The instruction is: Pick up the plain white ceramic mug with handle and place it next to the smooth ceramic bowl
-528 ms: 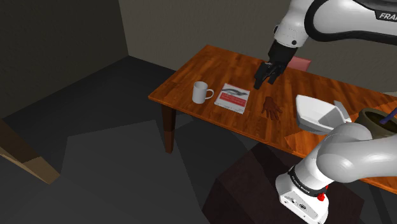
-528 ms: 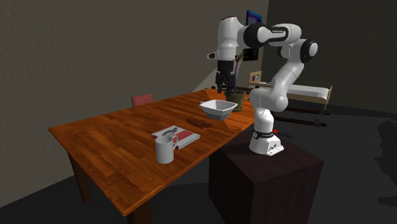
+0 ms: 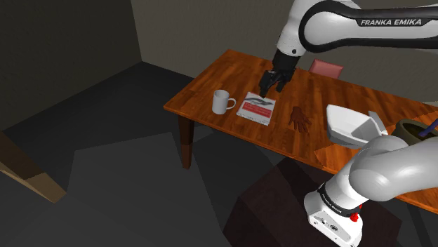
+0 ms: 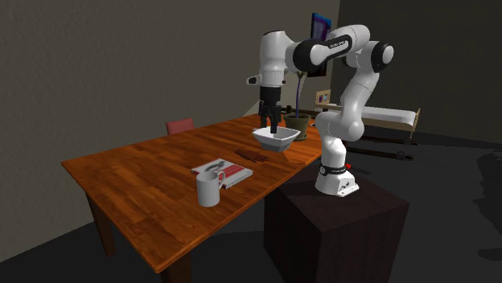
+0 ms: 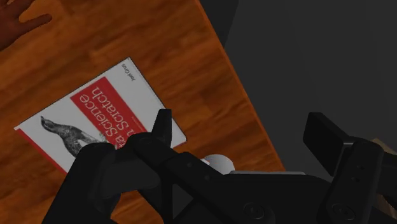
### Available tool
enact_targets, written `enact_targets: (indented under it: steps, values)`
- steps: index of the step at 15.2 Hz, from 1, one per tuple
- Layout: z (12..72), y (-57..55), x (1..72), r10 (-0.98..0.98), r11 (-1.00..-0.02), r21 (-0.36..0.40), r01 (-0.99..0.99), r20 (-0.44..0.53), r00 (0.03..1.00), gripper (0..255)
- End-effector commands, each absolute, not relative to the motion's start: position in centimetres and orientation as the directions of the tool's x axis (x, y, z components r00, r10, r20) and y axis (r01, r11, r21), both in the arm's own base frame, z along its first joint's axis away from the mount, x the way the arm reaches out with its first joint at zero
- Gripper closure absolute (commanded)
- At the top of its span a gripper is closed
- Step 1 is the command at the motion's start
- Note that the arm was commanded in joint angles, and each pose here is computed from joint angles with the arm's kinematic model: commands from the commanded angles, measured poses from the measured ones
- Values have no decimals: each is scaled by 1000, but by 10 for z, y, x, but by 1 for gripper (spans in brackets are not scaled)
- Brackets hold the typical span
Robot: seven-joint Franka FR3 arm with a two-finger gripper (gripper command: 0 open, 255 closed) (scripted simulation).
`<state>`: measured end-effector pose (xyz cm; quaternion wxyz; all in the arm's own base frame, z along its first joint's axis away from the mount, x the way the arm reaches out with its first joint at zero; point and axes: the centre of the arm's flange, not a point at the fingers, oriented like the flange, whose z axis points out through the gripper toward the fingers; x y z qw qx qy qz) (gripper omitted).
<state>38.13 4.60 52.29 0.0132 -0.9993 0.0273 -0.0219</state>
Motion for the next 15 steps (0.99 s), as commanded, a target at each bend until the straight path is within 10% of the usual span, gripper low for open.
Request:
enact_targets:
  steps: [1,15]
  values:
    - [510,54,405,-54,-998,-25,-53,47,997,0]
    - [429,90,566,-50,-999,3,-50,61,997,0]
